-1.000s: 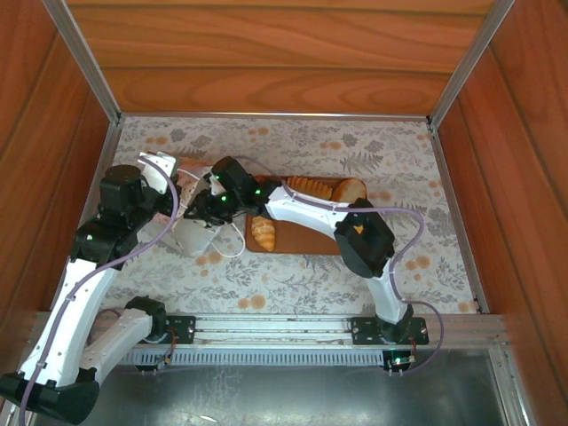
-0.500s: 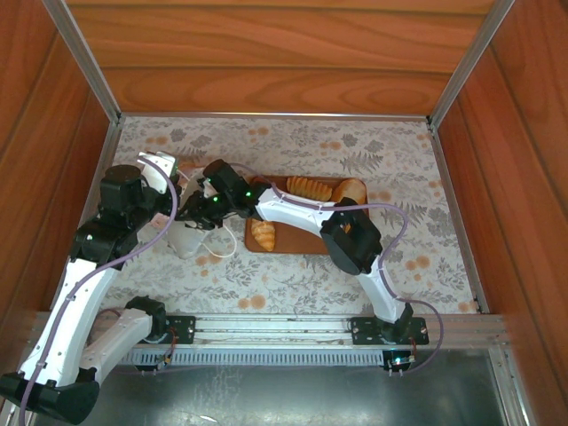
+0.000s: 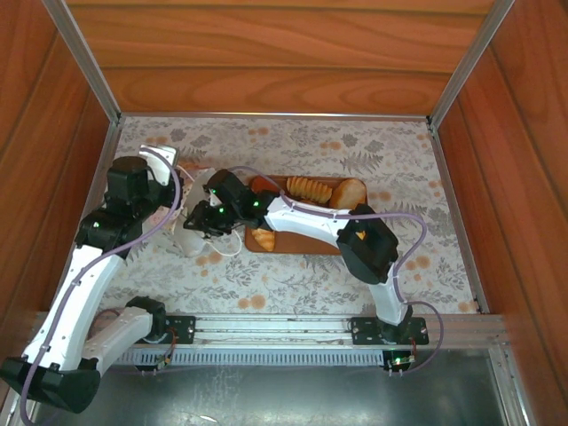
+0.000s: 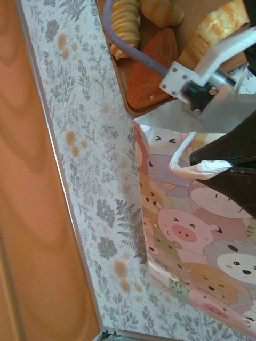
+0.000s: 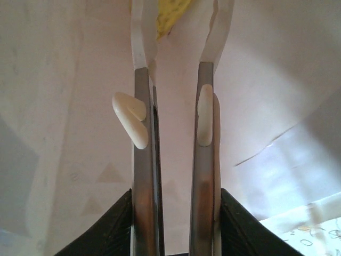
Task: Take the fake bread out of the paper bag
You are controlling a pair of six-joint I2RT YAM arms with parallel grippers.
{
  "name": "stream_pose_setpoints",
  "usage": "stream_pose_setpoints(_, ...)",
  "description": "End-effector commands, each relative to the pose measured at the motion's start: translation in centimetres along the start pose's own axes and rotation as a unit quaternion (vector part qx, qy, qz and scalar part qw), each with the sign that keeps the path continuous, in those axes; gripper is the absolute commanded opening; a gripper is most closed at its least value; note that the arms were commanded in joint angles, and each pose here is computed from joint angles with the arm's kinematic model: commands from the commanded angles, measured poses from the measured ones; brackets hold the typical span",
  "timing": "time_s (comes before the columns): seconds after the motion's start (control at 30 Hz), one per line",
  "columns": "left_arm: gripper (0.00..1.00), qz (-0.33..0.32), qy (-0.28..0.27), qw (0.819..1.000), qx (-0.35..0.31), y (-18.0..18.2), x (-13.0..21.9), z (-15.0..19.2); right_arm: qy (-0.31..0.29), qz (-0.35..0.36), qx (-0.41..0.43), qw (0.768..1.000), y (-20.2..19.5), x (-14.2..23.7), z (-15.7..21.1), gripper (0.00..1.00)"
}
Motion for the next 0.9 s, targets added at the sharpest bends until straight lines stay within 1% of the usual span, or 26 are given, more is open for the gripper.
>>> stream_pose_setpoints(0.0,0.00,0.021,-0.028,0.999,0.011,-0.8,0.8,-1.5,-0.001,-0.015,0.018,1.000,1.1,-0.3,-0.3,0.39)
stream_pose_setpoints(0.17,0.00,0.029,-0.034,0.999,0.012,-0.9,1.2,-1.5,0.020,-0.028,0.019,0.999,1.6,-1.8,-1.0,0.39)
stream_pose_setpoints(0.23,0.00,0.037,-0.036,0.999,0.008,-1.1,1.4,-1.4,0.015,-0.037,0.014,0.999,1.7,-1.9,-1.4,0.39)
stream_pose_setpoints(0.37,0.00,0.046,-0.037,0.998,0.003,-1.3,1.7,-1.3,0.014,-0.044,-0.019,0.999,0.7,-2.2,-2.1,0.41)
stream_pose_setpoints(0.53,0.00,0.062,-0.027,0.998,-0.003,-1.7,1.4,-0.9,0.016,-0.075,-0.047,0.996,0.2,-3.1,-2.6,0.42)
stream_pose_setpoints(0.7,0.00,0.067,-0.018,0.998,-0.002,-1.7,1.0,-0.3,0.030,-0.079,-0.070,0.994,0.1,-4.0,-3.2,0.44)
stream_pose_setpoints(0.87,0.00,0.081,-0.013,0.997,-0.005,-2.1,0.7,-0.5,0.037,-0.099,-0.069,0.992,0.7,-4.6,-3.8,0.44)
Point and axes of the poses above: each hand's point on the last joint's axis, 136 mm out from that joint toward the fingers, its own x axis back along the fingers, its own y axis along the line the jaws close on, z = x × y, the point moved 5 cm from there along x, back along the fingers, and after that the axes turned 13 degrees about x, right-handed, at the moved point
